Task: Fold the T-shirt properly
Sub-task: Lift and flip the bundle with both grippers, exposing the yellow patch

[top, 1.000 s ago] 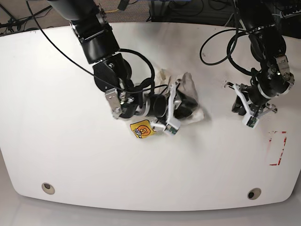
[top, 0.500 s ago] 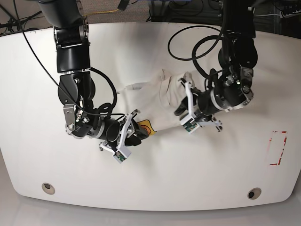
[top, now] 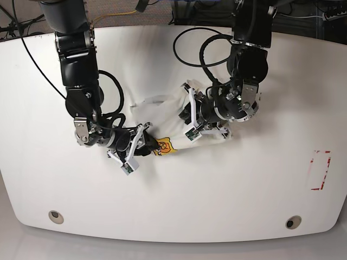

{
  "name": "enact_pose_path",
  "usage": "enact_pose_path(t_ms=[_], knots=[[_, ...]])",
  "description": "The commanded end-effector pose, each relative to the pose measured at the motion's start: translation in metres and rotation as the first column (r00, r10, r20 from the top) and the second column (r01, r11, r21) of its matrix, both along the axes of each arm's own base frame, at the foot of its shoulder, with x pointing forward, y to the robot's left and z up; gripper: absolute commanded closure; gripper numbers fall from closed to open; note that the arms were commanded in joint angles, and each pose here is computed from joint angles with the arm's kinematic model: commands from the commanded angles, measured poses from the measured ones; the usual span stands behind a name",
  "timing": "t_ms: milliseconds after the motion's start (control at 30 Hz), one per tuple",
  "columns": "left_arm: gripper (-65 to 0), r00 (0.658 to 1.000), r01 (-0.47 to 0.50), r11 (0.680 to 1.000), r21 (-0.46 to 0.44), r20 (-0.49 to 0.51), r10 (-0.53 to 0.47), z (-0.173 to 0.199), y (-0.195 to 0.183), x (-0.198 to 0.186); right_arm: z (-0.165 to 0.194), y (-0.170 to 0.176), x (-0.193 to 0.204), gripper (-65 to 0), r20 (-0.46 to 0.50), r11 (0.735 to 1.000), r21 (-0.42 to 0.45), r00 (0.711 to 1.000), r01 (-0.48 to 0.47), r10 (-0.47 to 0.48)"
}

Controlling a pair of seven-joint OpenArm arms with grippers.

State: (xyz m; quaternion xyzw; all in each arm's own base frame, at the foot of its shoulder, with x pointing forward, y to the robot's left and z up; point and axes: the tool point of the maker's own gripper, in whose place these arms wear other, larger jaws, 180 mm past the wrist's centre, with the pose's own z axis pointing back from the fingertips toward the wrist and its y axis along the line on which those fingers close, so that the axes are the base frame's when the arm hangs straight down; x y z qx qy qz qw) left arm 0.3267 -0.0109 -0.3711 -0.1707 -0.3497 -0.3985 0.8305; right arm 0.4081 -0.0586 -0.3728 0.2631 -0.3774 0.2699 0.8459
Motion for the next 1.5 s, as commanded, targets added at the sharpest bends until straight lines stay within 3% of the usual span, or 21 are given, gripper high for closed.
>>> enact_pose_path(t_ms=[0,133,467,667,867,1100,1233,1467], knots=[[-11.4,1.000,-0.012,1.000,0.000,0.010,0.012,-0.007,0.017,0.009,0.003,-0.003,0.004,-19.7,0.045,1.000,-0.016,0.999,0.000,0.001],[-11.4,0.999,-0.025,1.000,0.000,-0.047,0.025,-0.030,0.027,0.009,-0.016,-0.006,-0.008,-19.7,0.049,0.999,-0.041,0.999,0.004,-0.002],[-11.4,0.995,-0.081,0.997,-0.001,-0.050,0.081,-0.035,0.060,0.064,-0.035,0.003,-0.051,-19.5,0.035,0.998,-0.047,0.999,-0.031,0.032],[-11.4,0.996,-0.090,0.996,0.005,0.027,0.090,-0.002,0.067,0.100,-0.013,0.039,-0.078,-19.5,0.070,0.992,-0.061,0.991,-0.111,0.115],[-11.4,0.981,-0.073,0.995,0.071,0.186,0.059,0.056,0.072,0.115,0.027,0.056,-0.087,-19.5,0.150,0.981,-0.109,0.973,-0.158,0.173],[-11.4,0.960,-0.048,0.991,0.125,0.281,0.011,0.082,0.065,0.080,0.066,0.067,-0.077,-19.5,0.233,0.980,-0.129,0.956,-0.149,0.176],[-11.4,0.964,-0.029,0.991,0.130,0.266,-0.007,0.071,0.059,0.050,0.077,0.073,-0.068,-19.5,0.252,0.985,-0.109,0.954,-0.137,0.160],[-11.4,0.987,-0.013,0.992,0.123,0.162,-0.007,0.033,0.057,0.010,0.061,0.096,-0.053,-19.5,0.175,0.988,-0.046,0.973,-0.147,0.153]])
